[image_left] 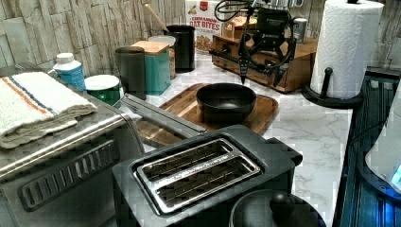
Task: Pick up the bowl.
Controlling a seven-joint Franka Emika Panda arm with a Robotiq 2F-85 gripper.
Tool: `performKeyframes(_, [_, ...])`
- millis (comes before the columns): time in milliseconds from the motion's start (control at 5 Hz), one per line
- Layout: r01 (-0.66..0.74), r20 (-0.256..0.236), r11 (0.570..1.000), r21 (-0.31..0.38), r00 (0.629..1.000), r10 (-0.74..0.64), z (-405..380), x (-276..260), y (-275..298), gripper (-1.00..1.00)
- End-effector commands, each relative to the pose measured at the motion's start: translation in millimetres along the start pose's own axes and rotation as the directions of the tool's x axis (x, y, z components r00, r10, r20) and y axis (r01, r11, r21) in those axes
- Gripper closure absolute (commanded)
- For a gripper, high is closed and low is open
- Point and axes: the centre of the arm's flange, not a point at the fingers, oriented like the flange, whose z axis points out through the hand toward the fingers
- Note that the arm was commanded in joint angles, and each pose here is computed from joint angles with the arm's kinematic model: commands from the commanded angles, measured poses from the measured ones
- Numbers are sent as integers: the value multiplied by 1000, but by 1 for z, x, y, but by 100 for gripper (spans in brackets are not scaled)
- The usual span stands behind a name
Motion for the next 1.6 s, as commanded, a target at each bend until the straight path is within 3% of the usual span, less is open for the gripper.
performKeyframes(200, [116,26,993,2,993,-116,29,0,-4,-100])
performKeyframes(400, [117,6,993,-4,993,-117,33,5,-9,-100])
performKeyframes(1000, [120,21,992,-37,993,-119,48,12,-14,-100])
performKeyframes(1200, [107,-17,992,-62,994,-108,47,10,-16,100])
performKeyframes(1600, [85,-42,994,-75,995,-88,40,11,-15,100])
